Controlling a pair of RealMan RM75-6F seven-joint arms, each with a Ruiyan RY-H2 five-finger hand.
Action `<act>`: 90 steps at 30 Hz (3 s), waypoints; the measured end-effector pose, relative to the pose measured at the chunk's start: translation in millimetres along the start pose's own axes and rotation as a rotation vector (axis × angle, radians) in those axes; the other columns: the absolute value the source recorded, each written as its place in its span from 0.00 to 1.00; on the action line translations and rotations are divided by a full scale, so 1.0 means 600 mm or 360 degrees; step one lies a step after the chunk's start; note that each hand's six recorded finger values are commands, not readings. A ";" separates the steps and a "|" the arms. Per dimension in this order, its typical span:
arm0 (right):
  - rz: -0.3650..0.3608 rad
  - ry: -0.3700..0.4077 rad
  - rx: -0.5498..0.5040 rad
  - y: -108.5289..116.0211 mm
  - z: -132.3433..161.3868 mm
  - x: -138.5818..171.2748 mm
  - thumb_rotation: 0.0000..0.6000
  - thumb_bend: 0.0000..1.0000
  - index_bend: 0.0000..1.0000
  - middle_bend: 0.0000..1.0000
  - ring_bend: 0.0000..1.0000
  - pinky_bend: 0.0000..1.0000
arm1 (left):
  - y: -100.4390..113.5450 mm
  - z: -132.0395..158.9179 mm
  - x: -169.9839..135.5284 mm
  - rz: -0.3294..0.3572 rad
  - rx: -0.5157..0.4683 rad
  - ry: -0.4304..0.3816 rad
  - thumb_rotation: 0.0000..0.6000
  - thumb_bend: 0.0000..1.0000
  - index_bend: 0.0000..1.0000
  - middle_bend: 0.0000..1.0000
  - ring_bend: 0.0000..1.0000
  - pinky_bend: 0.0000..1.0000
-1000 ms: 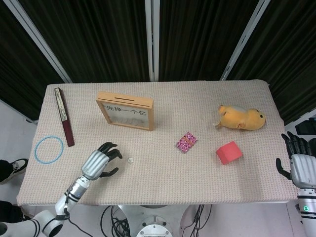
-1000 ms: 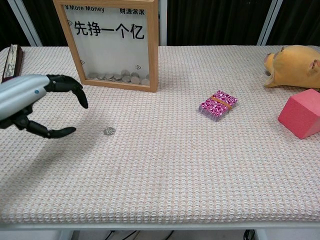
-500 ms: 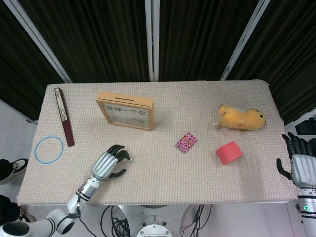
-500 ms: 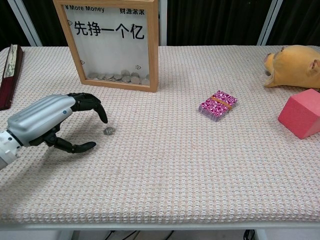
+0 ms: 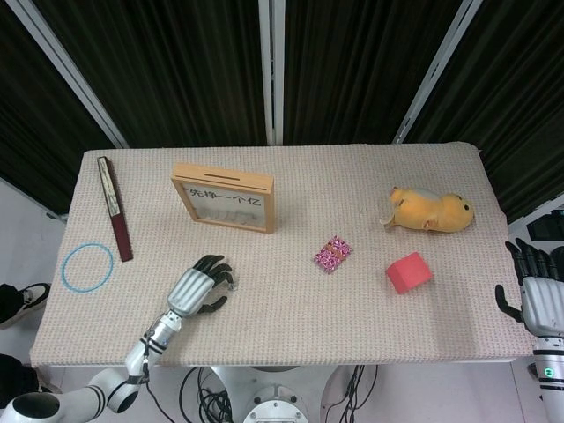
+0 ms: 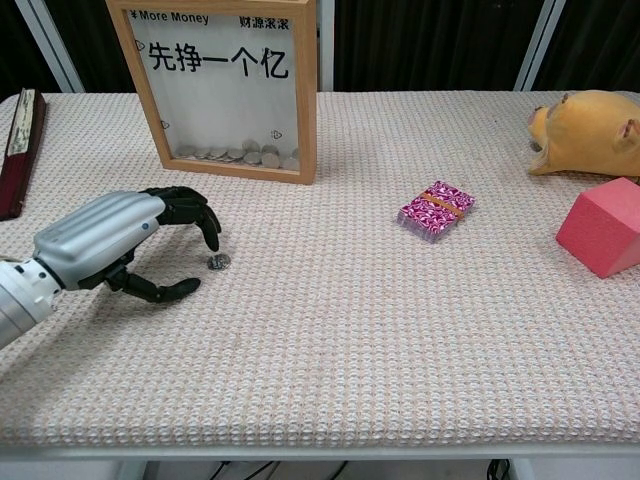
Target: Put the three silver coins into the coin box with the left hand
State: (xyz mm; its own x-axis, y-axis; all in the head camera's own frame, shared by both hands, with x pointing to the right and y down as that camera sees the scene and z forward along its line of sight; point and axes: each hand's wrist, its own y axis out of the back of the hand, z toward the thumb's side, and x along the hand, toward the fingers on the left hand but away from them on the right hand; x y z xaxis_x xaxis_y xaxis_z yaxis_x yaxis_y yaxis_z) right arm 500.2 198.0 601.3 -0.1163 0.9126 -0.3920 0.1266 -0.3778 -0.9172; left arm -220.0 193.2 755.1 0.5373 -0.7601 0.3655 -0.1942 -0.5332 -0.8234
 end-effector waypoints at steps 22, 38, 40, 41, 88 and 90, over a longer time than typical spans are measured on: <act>-0.0010 0.0005 0.0007 0.000 0.001 0.000 1.00 0.42 0.00 0.00 0.00 0.00 | -0.006 0.008 0.007 -0.0037 -0.0054 -0.0009 1.00 0.25 0.41 0.26 0.11 0.17; -0.0013 0.0003 0.0004 0.001 0.000 0.000 1.00 0.43 0.00 0.00 0.00 0.00 | -0.011 0.011 0.014 -0.0054 -0.0059 -0.0006 1.00 0.25 0.41 0.26 0.11 0.17; -0.0012 0.0004 0.0004 0.001 0.000 -0.001 1.00 0.43 0.00 0.00 0.00 0.00 | -0.013 0.010 0.013 -0.0059 -0.0054 -0.0005 1.00 0.25 0.41 0.26 0.11 0.17; -0.0012 0.0005 0.0004 0.001 0.000 -0.001 1.00 0.43 0.00 0.00 0.00 0.00 | -0.013 0.009 0.013 -0.0061 -0.0053 -0.0004 1.00 0.25 0.41 0.26 0.11 0.17; 0.0000 0.0016 -0.0008 -0.006 0.000 -0.003 1.00 0.43 0.00 0.00 0.00 0.00 | -0.018 0.003 0.034 -0.0125 0.0045 -0.0022 1.00 0.25 0.41 0.26 0.10 0.17; -0.0002 0.0017 -0.0008 -0.006 0.001 -0.003 1.00 0.43 0.00 0.00 0.00 0.00 | -0.018 0.004 0.037 -0.0121 0.0051 -0.0026 1.00 0.25 0.42 0.26 0.10 0.17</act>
State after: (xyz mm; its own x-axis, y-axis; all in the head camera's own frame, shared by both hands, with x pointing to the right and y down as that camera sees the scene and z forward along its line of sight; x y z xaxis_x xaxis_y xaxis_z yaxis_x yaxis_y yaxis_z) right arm 499.6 197.8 605.1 -0.1057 0.9148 -0.3899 0.1316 -0.3758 -0.9173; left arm -204.0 182.8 770.9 0.5629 -0.7116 0.4205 -0.1263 -0.5768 -0.8071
